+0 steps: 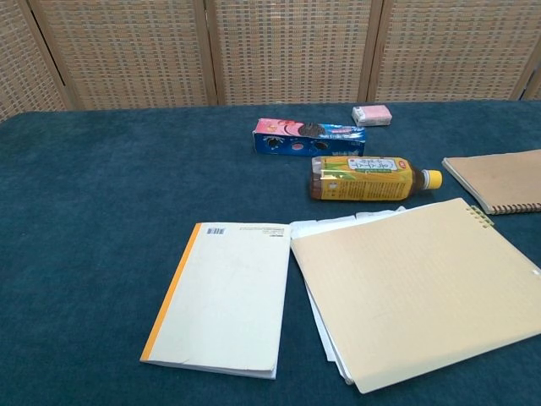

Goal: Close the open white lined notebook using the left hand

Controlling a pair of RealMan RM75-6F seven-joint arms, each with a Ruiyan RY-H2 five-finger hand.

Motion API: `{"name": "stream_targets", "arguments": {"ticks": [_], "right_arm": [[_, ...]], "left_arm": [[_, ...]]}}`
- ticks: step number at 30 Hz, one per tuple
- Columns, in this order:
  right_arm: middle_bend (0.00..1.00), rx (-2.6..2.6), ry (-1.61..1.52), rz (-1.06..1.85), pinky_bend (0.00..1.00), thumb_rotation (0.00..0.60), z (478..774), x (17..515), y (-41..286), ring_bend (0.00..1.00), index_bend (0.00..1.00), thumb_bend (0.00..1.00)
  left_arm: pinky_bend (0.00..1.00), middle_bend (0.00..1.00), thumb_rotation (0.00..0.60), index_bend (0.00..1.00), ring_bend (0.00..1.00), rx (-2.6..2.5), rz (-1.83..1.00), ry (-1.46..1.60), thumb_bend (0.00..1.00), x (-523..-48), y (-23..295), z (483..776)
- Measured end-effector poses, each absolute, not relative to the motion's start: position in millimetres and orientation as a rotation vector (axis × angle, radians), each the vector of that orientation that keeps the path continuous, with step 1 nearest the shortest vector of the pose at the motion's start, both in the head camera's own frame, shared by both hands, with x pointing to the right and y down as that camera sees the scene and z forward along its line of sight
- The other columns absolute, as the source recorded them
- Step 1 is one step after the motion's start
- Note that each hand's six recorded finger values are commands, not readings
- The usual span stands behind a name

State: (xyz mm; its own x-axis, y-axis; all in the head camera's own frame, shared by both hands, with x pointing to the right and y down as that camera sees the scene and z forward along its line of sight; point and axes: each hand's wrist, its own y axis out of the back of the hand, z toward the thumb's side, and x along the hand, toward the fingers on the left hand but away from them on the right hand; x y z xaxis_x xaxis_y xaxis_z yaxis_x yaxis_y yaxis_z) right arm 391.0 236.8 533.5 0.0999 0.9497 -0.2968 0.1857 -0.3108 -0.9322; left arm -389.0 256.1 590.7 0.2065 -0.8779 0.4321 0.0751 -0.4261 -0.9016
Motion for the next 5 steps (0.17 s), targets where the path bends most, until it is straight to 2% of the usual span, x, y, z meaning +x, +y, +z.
{"name": "stream_targets", "arguments": {"ticks": [5], "right_arm": [[0.00,-1.593,-1.094,1.293,0.00,0.600,534,390,238,0.00,0.03,0.12]], "left_arm": [[0.00,0.00,0.600,0.00,0.00,-1.597,-1.398,0.815,0.21,-408,257,586]]}}
